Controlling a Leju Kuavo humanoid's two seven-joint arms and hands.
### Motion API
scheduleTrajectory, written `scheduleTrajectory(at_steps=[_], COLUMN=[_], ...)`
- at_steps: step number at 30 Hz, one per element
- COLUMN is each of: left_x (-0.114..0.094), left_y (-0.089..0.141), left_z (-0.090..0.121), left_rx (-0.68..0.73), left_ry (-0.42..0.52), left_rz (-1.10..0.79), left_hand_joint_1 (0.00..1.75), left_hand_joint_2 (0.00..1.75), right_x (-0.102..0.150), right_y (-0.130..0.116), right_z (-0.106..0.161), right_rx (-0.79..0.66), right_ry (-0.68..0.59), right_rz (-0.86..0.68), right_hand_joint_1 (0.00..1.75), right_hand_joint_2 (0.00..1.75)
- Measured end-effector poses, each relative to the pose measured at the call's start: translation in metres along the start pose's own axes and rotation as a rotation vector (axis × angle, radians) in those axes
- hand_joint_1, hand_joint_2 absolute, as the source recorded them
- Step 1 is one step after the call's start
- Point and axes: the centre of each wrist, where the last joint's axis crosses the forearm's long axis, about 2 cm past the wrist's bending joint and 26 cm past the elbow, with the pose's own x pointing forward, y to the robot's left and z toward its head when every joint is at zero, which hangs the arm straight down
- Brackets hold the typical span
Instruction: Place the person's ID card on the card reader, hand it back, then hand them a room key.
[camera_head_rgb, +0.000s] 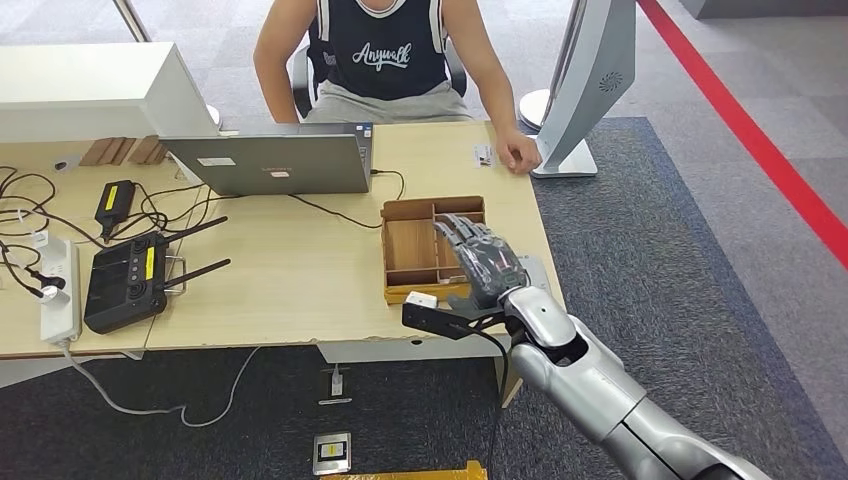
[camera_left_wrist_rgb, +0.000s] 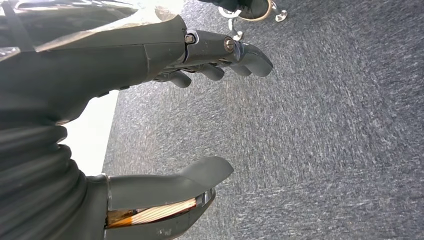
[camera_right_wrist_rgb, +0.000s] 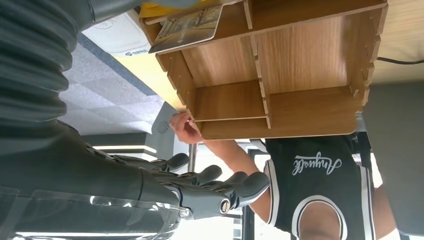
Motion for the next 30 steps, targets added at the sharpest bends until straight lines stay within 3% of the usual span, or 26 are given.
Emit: scheduleTrajectory(at_steps=[30], left_x=[0.0], left_y=[0.0], left_z=[0.0], left_rx=[0.006], left_ry=[-0.002], left_rz=[0.0], left_hand_joint_1=[0.0], left_hand_joint_2=[1.75], right_x=[-0.007], right_y=[0.021], right_z=[0.001], right_rx=[0.058], right_ry=[0.043], right_rz=[0.019], right_hand_joint_1=[0.0], right_hand_joint_2=[1.75])
